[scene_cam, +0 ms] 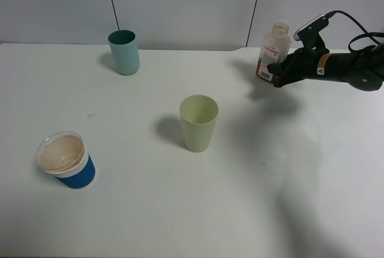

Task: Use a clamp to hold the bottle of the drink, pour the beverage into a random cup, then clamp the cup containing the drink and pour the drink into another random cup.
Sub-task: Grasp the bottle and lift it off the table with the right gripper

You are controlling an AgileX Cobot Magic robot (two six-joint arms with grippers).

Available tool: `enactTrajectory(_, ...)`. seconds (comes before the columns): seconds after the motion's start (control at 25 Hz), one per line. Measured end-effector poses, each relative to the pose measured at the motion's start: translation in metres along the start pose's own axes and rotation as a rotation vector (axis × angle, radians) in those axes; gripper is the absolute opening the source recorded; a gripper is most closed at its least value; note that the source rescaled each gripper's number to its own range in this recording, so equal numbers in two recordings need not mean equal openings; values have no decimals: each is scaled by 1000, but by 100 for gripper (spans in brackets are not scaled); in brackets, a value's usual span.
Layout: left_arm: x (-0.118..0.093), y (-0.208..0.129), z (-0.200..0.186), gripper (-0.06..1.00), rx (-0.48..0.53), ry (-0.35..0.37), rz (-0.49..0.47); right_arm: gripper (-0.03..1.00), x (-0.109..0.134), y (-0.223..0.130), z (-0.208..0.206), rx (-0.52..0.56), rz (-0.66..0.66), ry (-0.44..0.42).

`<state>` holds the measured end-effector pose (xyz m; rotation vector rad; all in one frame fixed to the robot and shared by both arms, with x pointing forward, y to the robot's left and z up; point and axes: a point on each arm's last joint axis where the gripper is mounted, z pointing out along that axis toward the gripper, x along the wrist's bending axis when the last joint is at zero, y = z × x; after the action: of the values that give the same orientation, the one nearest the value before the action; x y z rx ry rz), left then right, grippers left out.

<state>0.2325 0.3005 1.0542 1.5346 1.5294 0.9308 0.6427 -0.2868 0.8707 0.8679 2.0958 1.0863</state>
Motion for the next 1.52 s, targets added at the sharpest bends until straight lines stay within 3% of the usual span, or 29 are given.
enactTrajectory(0.52, 0, 0, 0, 87, 0, 0, 0, 2, 24, 26, 8, 44, -30, 5)
enactTrajectory(1.2, 0, 0, 0, 87, 0, 0, 0, 2, 41, 78, -5, -30, -76, -15)
enactTrajectory(1.52, 0, 0, 0, 87, 0, 0, 0, 2, 73, 96, 2, -49, -87, 40)
